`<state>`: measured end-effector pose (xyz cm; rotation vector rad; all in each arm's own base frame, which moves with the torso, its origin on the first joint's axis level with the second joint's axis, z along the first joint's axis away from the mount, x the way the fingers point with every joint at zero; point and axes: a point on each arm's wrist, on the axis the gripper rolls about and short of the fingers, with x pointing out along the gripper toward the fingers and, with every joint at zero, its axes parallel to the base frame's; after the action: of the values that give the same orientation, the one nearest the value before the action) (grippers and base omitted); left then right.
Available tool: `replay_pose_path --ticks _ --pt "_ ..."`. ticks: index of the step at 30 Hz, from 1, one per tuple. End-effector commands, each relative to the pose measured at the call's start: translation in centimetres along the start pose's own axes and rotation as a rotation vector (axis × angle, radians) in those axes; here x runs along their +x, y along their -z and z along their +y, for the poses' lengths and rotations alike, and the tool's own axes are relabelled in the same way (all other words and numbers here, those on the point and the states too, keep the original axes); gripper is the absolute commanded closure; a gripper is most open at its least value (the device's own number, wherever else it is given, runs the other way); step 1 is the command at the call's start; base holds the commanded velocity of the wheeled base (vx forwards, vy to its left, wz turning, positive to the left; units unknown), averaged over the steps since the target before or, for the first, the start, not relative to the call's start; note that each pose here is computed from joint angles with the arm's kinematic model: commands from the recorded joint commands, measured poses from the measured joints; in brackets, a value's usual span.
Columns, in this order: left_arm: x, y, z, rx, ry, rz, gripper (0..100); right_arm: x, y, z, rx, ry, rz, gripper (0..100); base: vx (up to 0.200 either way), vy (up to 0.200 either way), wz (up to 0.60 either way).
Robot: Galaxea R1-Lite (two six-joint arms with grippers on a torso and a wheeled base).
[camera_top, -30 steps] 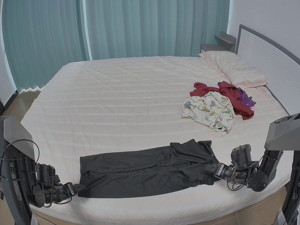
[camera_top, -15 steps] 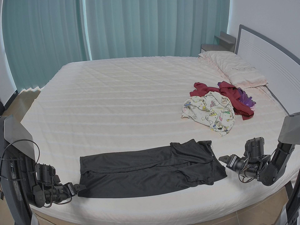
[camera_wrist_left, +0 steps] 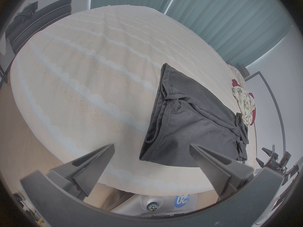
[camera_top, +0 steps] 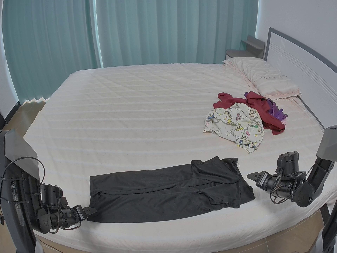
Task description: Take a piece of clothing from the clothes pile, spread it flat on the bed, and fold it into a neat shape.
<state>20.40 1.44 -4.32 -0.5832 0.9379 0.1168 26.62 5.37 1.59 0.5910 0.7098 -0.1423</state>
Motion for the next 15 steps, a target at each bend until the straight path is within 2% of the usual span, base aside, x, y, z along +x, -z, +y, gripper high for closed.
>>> replay_pose_path --ticks 1,15 --pt "-0.23 0.34 0.13 -0.004 -0.008 0.015 0 -0.14 -0.11 0.12 0.001 -0.006 -0.006 0 0.0 0.0 0.0" --pt "-0.23 0.34 0.12 -0.004 -0.007 0.016 0 -0.43 0.23 0.5 -0.011 -0.02 0.003 0 0.0 0.0 0.0"
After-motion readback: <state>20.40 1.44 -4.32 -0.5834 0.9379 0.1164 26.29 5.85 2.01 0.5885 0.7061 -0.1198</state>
